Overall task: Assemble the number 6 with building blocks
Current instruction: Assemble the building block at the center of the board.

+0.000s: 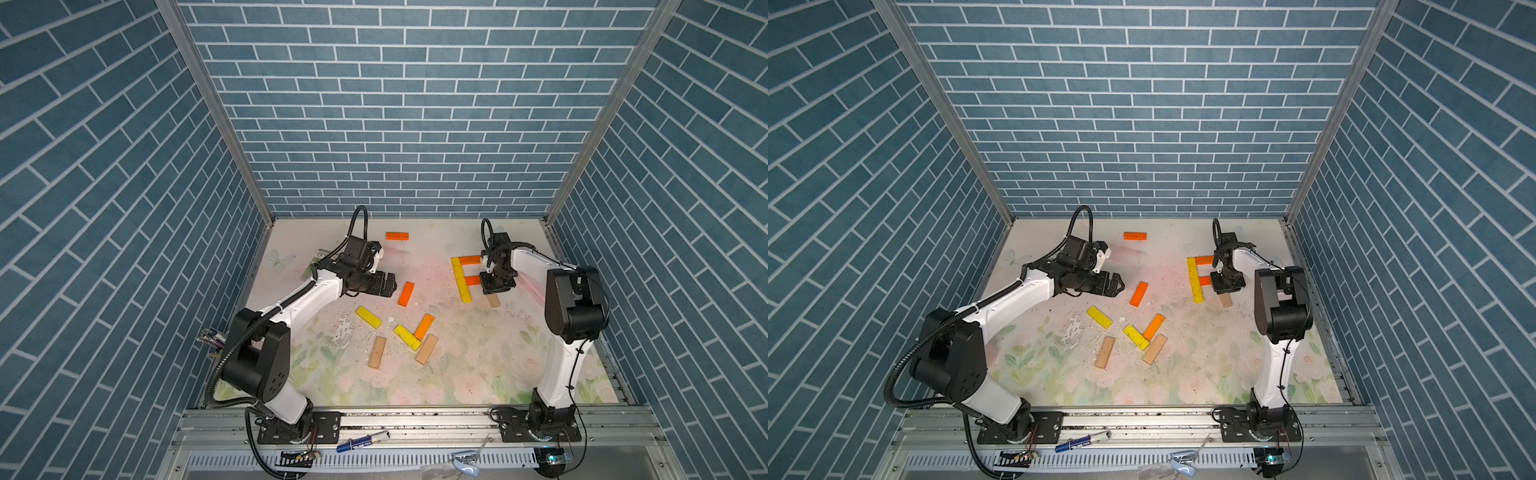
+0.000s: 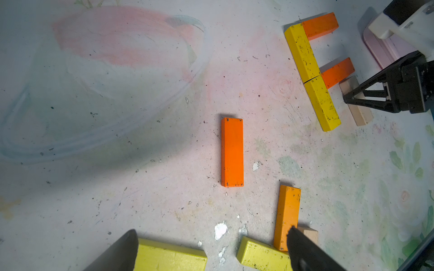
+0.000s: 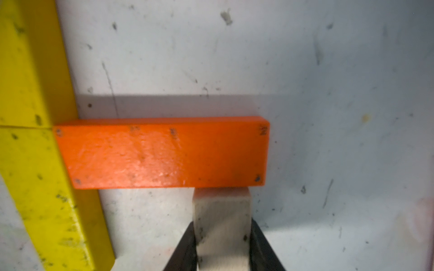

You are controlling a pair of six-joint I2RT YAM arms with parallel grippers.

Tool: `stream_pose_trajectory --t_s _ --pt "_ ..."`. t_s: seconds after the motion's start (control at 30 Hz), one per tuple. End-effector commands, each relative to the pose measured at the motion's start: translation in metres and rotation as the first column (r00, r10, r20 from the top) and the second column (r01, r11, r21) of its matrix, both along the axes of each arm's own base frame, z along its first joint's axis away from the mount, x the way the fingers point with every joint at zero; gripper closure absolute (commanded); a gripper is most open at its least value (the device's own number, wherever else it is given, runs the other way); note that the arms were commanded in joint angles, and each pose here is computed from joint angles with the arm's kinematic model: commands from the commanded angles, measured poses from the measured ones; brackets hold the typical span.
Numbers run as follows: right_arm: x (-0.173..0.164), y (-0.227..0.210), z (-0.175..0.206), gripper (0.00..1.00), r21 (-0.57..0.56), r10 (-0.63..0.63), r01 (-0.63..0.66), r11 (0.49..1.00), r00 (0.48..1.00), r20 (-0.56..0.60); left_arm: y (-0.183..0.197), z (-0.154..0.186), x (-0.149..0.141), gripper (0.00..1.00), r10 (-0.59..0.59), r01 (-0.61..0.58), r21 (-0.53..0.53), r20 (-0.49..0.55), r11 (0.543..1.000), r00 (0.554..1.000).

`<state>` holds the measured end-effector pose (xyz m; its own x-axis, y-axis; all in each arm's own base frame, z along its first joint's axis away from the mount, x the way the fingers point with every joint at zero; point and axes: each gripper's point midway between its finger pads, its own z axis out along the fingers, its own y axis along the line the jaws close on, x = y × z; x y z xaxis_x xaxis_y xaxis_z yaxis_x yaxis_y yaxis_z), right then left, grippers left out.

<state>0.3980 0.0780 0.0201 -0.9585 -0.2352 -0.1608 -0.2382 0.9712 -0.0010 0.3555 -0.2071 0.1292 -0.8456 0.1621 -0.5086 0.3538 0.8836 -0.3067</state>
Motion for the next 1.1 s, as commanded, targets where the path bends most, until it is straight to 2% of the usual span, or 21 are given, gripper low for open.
stream_pose_trajectory --t_s 0.0,0.5,1.07 --pt "-0.0038 -0.0157 -0.0139 0.66 -0.067 0.015 -0.017 0.998 0.999 -0.041 -0.0013 0.0051 0.0022 0.01 -0.002 0.002 0.005 0.007 1.000 1.000" --pt "-0.0074 -0.0218 -0.0148 0.69 -0.104 0.082 -0.089 0.991 0.995 -0.064 -0.0019 0.0047 0.0018 0.01 -0.005 0.005 0.005 0.007 1.000 1.000" --pt "-0.0064 -0.0231 -0.0195 0.70 -0.111 0.072 -0.080 0.991 0.995 -0.072 -0.0021 0.0031 0.0017 0.01 -0.006 0.006 0.008 0.003 1.000 1.000"
